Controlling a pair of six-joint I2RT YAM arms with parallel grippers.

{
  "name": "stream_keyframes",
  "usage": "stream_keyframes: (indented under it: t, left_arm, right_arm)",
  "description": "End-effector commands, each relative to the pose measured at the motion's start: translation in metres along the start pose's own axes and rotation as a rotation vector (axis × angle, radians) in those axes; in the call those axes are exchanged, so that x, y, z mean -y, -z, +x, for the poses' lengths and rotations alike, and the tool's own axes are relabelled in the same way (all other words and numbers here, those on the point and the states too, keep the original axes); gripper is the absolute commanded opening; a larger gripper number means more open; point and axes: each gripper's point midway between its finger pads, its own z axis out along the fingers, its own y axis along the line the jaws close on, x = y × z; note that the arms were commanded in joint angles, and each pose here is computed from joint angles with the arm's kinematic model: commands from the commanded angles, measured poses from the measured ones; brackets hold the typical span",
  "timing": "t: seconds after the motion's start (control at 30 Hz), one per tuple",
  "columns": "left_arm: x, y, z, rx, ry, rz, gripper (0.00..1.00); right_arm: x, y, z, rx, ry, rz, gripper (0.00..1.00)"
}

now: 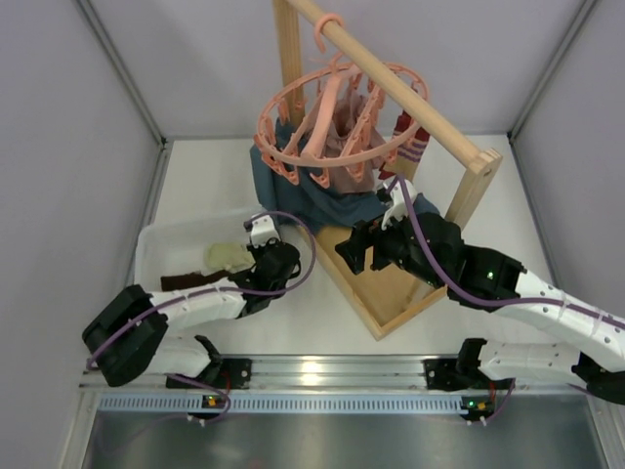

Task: Remove the socks clipped to the hanger

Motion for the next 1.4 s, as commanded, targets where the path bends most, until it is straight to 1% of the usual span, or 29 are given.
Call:
stream_keyframes:
  t: [0.0,0.07,0.1,0.13,0.2,0.27,0.4,0.47,0.5,0.57,0.6,0.67,0.7,0.73,0.77,0.8,0.83,0.9,0.93,0.97,1.03,1.13,1.17,1.23,1.27,1.33,1.37]
  left_arm:
    - [-0.003,0.016,0.002,-0.033,0.136,0.075,0.0]
    - [-0.009,0.022,0.003,-0.043,0.154,0.083,0.0]
    - [-0.01,0.027,-0.005,-0.031,0.184,0.096,0.0]
    - [-0.018,0.03,-0.001,-0.047,0.167,0.078,0.0]
    - [-0.028,0.035,-0.009,-0.035,0.209,0.042,0.0]
    - [-0.046,0.037,-0.006,-0.035,0.208,-0.026,0.0]
    - [-0.053,0.042,-0.021,0.012,0.245,-0.036,0.0]
    - [-0.052,0.042,-0.026,0.024,0.249,-0.04,0.03]
    - [-0.053,0.041,-0.032,0.041,0.252,-0.053,0.09]
    - [-0.053,0.037,-0.034,0.039,0.233,-0.072,0.16]
    - [-0.048,0.035,-0.04,0.033,0.236,-0.064,0.28]
    - [-0.051,0.027,-0.039,0.018,0.205,-0.088,0.46]
    - [-0.046,0.026,-0.045,0.018,0.201,-0.079,0.64]
    - [-0.043,0.025,-0.045,0.014,0.198,-0.075,0.71]
    - [-0.041,0.025,-0.045,0.007,0.196,-0.067,0.83]
    - [-0.039,0.025,-0.045,0.002,0.2,-0.058,0.85]
    - [-0.03,0.026,-0.047,-0.013,0.216,-0.027,0.96]
    - [-0.015,0.029,-0.051,-0.043,0.216,0.036,0.97]
    - [-0.002,0.033,-0.052,-0.076,0.218,0.098,0.97]
    - [0.005,0.038,-0.061,-0.075,0.247,0.137,0.97]
    - [0.016,0.047,-0.066,-0.098,0.297,0.204,0.97]
    - [0.02,0.063,-0.083,-0.073,0.364,0.265,0.94]
    - [0.02,0.065,-0.084,-0.068,0.371,0.271,0.93]
    - [0.018,0.069,-0.08,-0.073,0.392,0.286,0.89]
    - [0.018,0.074,-0.081,-0.077,0.41,0.308,0.88]
    - [0.019,0.076,-0.075,-0.093,0.424,0.328,0.85]
    - [0.02,0.078,-0.076,-0.094,0.428,0.342,0.84]
  right_arm:
    - [-0.004,0.007,-0.007,0.025,-0.005,-0.022,0.74]
    - [-0.005,0.006,-0.007,0.026,-0.009,-0.023,0.74]
    - [-0.005,0.006,-0.006,0.024,-0.007,-0.025,0.74]
    - [-0.006,0.005,-0.006,0.022,-0.01,-0.029,0.74]
    - [-0.007,0.005,-0.007,0.024,-0.011,-0.035,0.74]
    - [-0.008,0.005,-0.006,0.021,-0.015,-0.039,0.74]
    - [-0.011,0.003,-0.004,0.022,-0.023,-0.049,0.74]
    - [-0.011,0.001,-0.003,0.016,-0.025,-0.048,0.74]
    - [-0.011,0.0,-0.001,0.01,-0.026,-0.049,0.74]
    - [-0.013,-0.001,0.0,0.006,-0.026,-0.057,0.74]
    - [-0.014,-0.002,0.002,-0.002,-0.024,-0.061,0.74]
    - [-0.018,-0.004,0.005,-0.028,-0.013,-0.075,0.74]
    - [-0.022,-0.005,0.006,-0.052,-0.007,-0.088,0.75]
    - [-0.026,-0.004,0.005,-0.06,-0.001,-0.105,0.75]
    - [-0.03,-0.003,0.003,-0.064,0.006,-0.124,0.76]
    - [-0.035,0.0,-0.002,-0.062,0.02,-0.152,0.77]
    - [-0.036,0.001,-0.003,-0.07,0.031,-0.157,0.82]
    - [-0.039,0.007,-0.012,-0.059,0.047,-0.173,0.86]
    - [-0.038,0.01,-0.015,-0.049,0.061,-0.177,0.88]
    - [-0.039,0.014,-0.022,-0.033,0.065,-0.182,0.88]
    - [-0.042,0.022,-0.032,-0.003,0.082,-0.206,0.89]
    - [-0.051,0.035,-0.051,0.054,0.089,-0.261,0.88]
    - [-0.054,0.039,-0.059,0.08,0.089,-0.28,0.88]
    - [-0.057,0.045,-0.07,0.106,0.097,-0.293,0.88]
    - [-0.058,0.052,-0.083,0.132,0.098,-0.294,0.88]
    - [-0.049,0.052,-0.097,0.163,0.1,-0.23,0.87]
    - [-0.045,0.058,-0.112,0.198,0.089,-0.199,0.87]
